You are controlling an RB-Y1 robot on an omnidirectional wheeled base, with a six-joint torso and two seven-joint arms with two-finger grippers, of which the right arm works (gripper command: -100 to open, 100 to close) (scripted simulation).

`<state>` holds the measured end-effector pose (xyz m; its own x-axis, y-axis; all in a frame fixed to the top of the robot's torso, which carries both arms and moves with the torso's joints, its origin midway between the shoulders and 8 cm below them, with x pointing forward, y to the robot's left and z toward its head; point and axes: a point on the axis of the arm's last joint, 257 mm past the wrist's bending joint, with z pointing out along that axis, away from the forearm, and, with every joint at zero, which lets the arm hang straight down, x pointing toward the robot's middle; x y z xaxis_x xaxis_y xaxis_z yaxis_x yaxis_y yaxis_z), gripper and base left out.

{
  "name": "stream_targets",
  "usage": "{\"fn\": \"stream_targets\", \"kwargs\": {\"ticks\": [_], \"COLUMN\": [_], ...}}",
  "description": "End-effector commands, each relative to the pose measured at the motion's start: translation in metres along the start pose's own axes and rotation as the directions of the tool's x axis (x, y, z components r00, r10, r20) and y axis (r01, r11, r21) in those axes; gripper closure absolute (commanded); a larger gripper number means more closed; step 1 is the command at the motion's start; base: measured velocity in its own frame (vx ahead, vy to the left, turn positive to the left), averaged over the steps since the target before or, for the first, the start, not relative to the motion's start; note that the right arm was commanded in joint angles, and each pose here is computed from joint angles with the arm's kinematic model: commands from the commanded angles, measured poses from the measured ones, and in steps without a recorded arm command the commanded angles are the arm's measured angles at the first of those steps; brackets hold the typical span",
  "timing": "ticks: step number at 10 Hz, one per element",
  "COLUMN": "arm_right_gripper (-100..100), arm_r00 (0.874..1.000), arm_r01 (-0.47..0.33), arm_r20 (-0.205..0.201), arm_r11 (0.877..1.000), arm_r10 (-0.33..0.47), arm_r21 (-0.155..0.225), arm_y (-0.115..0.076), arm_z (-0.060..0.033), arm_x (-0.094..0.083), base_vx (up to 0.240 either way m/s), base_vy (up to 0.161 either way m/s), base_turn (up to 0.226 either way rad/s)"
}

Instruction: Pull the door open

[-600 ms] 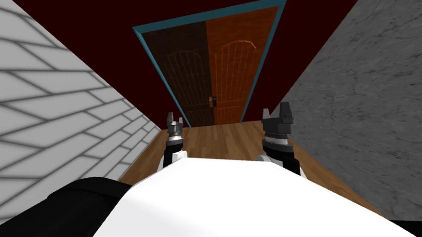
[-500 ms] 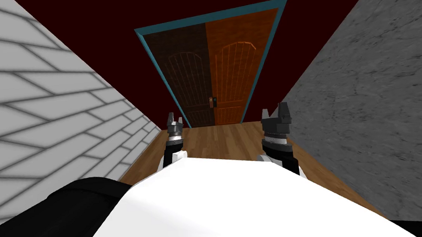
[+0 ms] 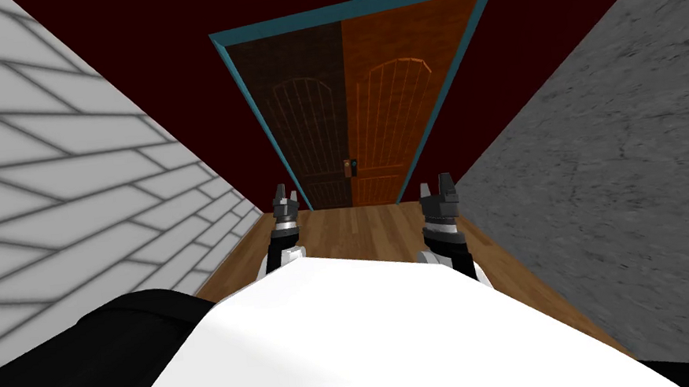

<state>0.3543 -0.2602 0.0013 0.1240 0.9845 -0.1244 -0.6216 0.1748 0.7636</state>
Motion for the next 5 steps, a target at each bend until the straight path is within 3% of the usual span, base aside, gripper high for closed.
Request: {"fn": "stream_targets", "kwargs": {"ticks": [1,5], "arm_right_gripper": [-100,-100], "arm_r00": [1.0,0.999], "arm_r01": [-0.002,-0.005], "arm_r20": [-0.011,-0.032], "arm_r11": [0.999,0.994], "arm_r10": [0.003,0.009], "arm_r21": [0.032,0.108], "arm_y": [-0.015,-0.055], "arm_z": [-0.0013,-0.006], "arm_x": [0.001,0.003], "base_vx": [0.176,0.184], "base_vy": [0.064,0.055], "base_turn": [0.035,0.036]}}
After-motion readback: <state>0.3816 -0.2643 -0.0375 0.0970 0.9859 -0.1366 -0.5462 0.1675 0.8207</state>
